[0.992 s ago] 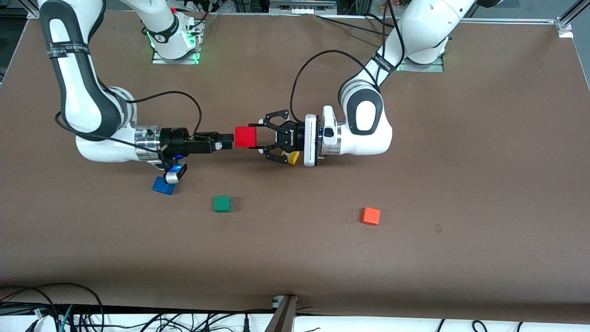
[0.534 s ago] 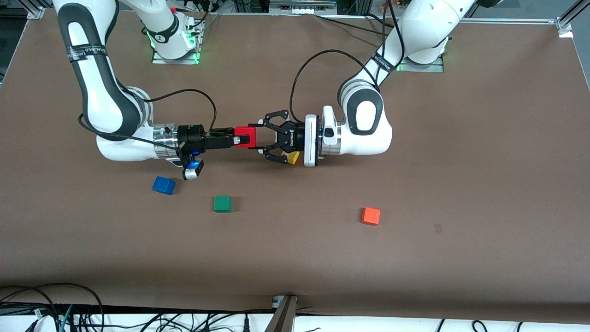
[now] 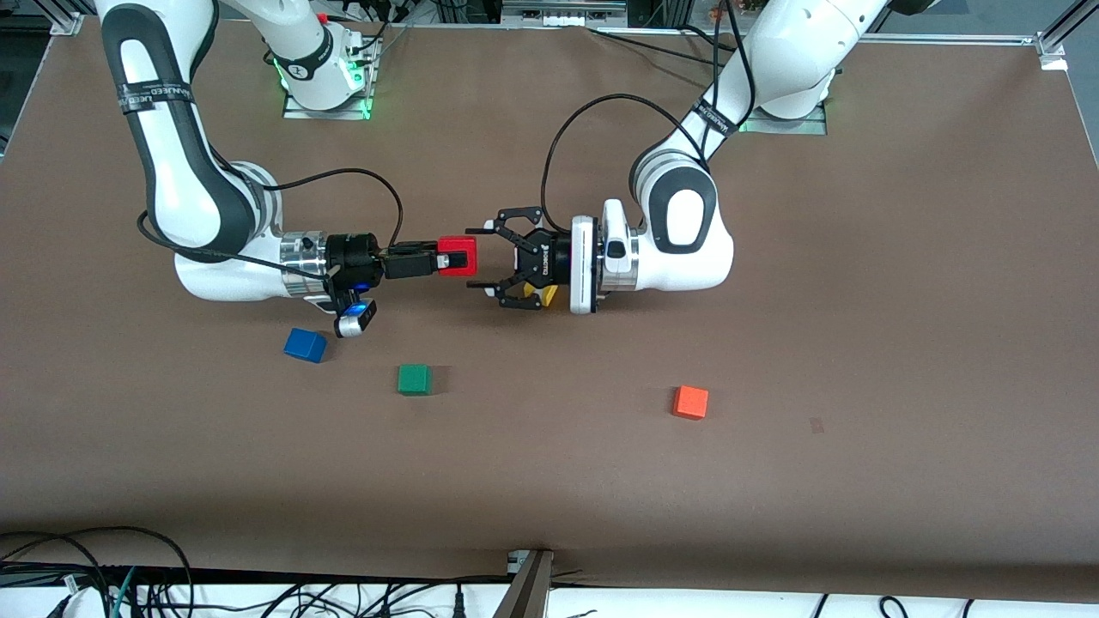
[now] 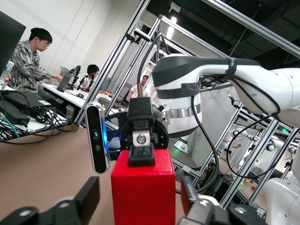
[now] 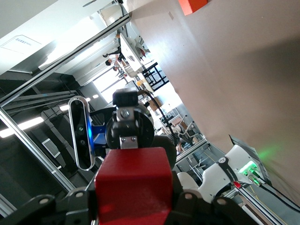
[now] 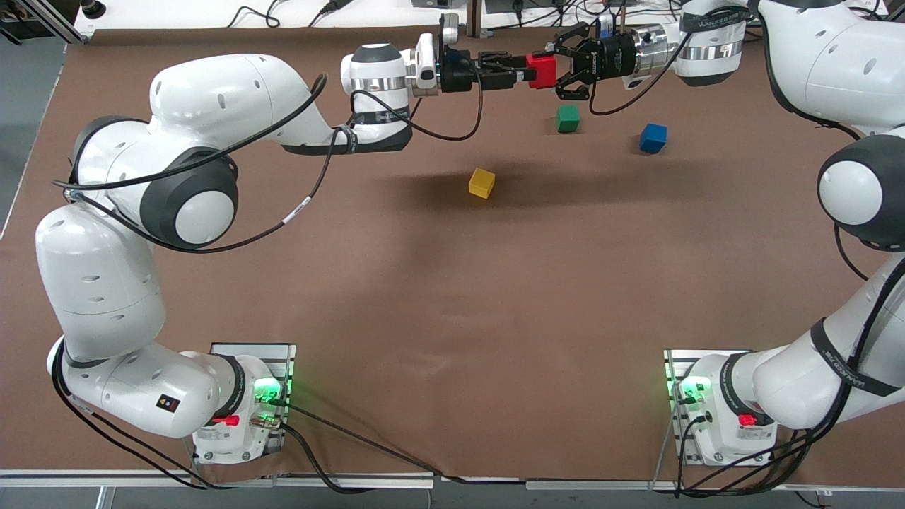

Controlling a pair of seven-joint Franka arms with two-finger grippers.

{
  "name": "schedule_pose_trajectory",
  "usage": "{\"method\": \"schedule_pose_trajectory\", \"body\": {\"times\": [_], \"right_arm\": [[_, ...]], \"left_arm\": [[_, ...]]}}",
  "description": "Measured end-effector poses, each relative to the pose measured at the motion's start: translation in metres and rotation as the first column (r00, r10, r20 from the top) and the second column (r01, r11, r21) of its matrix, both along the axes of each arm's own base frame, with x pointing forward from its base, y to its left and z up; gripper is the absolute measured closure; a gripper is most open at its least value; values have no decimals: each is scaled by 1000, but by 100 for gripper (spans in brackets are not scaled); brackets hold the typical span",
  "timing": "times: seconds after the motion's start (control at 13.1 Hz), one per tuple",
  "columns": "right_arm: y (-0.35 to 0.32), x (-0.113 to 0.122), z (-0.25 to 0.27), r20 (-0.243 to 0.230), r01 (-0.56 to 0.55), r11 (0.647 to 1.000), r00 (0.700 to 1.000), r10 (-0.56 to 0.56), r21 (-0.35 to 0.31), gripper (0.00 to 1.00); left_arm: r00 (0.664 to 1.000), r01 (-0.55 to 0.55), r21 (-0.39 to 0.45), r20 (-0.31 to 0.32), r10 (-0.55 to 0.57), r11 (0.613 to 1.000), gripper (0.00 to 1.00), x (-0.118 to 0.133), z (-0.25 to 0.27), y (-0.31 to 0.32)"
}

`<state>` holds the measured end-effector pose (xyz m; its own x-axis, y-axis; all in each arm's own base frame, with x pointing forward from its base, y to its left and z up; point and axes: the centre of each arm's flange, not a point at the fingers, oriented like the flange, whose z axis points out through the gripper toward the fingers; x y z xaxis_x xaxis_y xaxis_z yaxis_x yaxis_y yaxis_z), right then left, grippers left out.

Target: Pass red block to right arm, stack on blue

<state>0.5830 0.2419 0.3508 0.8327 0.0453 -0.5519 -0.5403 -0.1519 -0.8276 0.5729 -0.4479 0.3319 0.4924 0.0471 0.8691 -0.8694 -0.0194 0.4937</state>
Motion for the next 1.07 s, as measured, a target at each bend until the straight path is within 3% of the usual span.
{"method": "schedule_pose_trajectory", "body": {"times": [0.08,0.23,0.38,0.53,0.76,1.07], "right_arm": [[0,1,3,6,-2,1000,1000,2,-2,44],[-4,6,13,40,-43,997,998,45,-63,44],[-12,14,30,71,-98,979,991,112,-181,44],[-25,22,46,116,-150,929,973,200,-338,44],[-53,29,54,146,-206,777,923,356,-594,44],[-92,31,52,82,-227,518,858,507,-825,44]], "left_arm": [[1000,-8,2,7,8,1000,3,4,1,4],[998,-40,5,43,40,999,0,19,7,23],[993,-59,44,104,55,997,0,41,16,57],[982,-27,116,191,4,993,0,63,25,102],[947,77,238,286,-145,968,0,88,40,177],[889,214,433,285,-358,876,0,103,73,263]]}}
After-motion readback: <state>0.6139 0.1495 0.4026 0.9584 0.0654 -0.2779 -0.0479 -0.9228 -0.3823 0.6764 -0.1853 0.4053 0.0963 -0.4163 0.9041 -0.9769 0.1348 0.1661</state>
